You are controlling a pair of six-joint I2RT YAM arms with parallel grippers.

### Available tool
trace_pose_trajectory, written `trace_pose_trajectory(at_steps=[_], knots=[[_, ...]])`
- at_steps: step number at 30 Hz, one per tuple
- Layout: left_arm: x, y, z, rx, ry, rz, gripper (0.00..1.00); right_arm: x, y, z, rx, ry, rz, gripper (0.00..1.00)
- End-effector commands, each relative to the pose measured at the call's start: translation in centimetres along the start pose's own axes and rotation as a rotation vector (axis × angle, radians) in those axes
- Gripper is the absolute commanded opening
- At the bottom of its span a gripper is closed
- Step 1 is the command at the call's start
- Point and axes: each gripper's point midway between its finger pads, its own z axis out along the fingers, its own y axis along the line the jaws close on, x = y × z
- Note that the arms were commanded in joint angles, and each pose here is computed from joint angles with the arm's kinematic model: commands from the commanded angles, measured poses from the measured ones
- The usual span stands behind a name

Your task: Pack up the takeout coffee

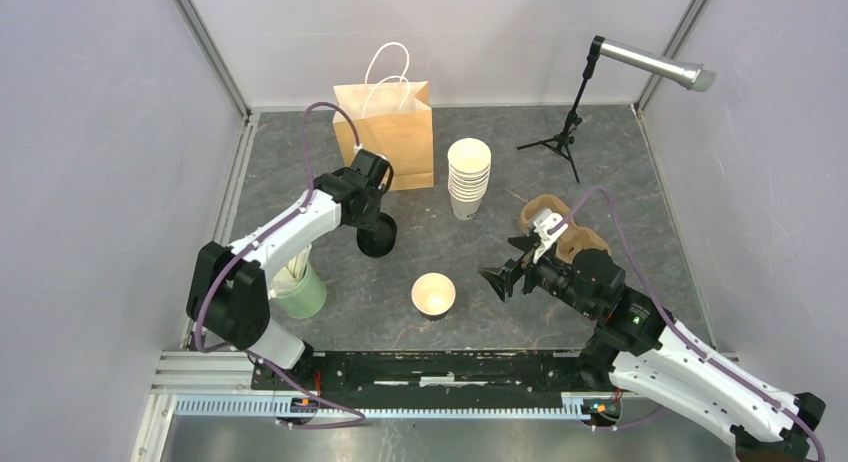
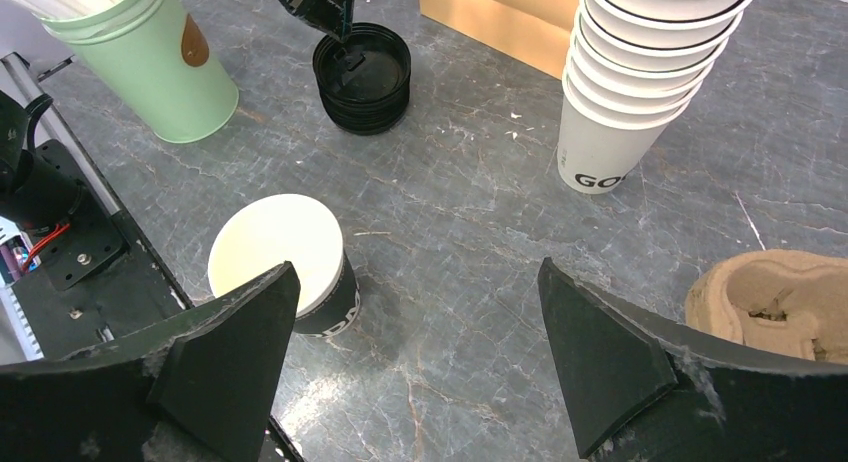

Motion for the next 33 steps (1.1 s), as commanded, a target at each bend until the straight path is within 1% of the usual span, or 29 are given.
trace_pose_trajectory(at_steps=[1, 5, 7, 11, 13, 18, 20, 22, 26, 33], knots=[[-1.4, 0.7, 0.9, -0.005, -0.029, -0.087, 0.44, -0.5, 0.1, -0.2, -0.006, -0.026, -0.008, 0.96], [-1.5, 0.5, 1.3, 0.020, -0.019, -0.095, 0.42, -0.1, 0.1, -0.1, -0.011, -0.003, -0.018, 0.96], [-1.3, 0.4, 1.7, 0.023, -0.006, -0.090, 0.38, 0.1, 0.2, -0.1, -0.013, 0.007, -0.019, 0.96], [-0.9, 0.4, 2.1, 0.018, 0.006, -0.092, 0.36, 0.0, 0.2, -0.2, -0.016, 0.003, -0.021, 0.96], [-0.8, 0.5, 2.2, 0.010, 0.008, -0.087, 0.34, 0.0, 0.3, -0.2, -0.019, 0.004, -0.020, 0.96], [-1.1, 0.8, 2.1, 0.005, 0.008, -0.081, 0.20, 0.2, 0.3, -0.1, -0.021, 0.009, -0.018, 0.95], [-1.1, 0.8, 2.0, 0.011, 0.009, -0.081, 0.13, 0.4, 0.3, -0.1, -0.023, 0.012, -0.018, 0.95], [-1.1, 0.6, 2.0, 0.028, 0.011, -0.080, 0.03, 0.5, 0.3, -0.1, -0.023, 0.015, -0.019, 0.95], [-1.1, 0.5, 1.7, 0.039, 0.018, -0.079, 0.02, 0.8, 0.4, 0.0, -0.026, 0.018, -0.018, 0.95], [-2.5, 0.4, -0.6, 0.078, -0.035, -0.112, 0.02, 1.2, 0.6, 0.5, -0.041, 0.020, -0.023, 0.95]])
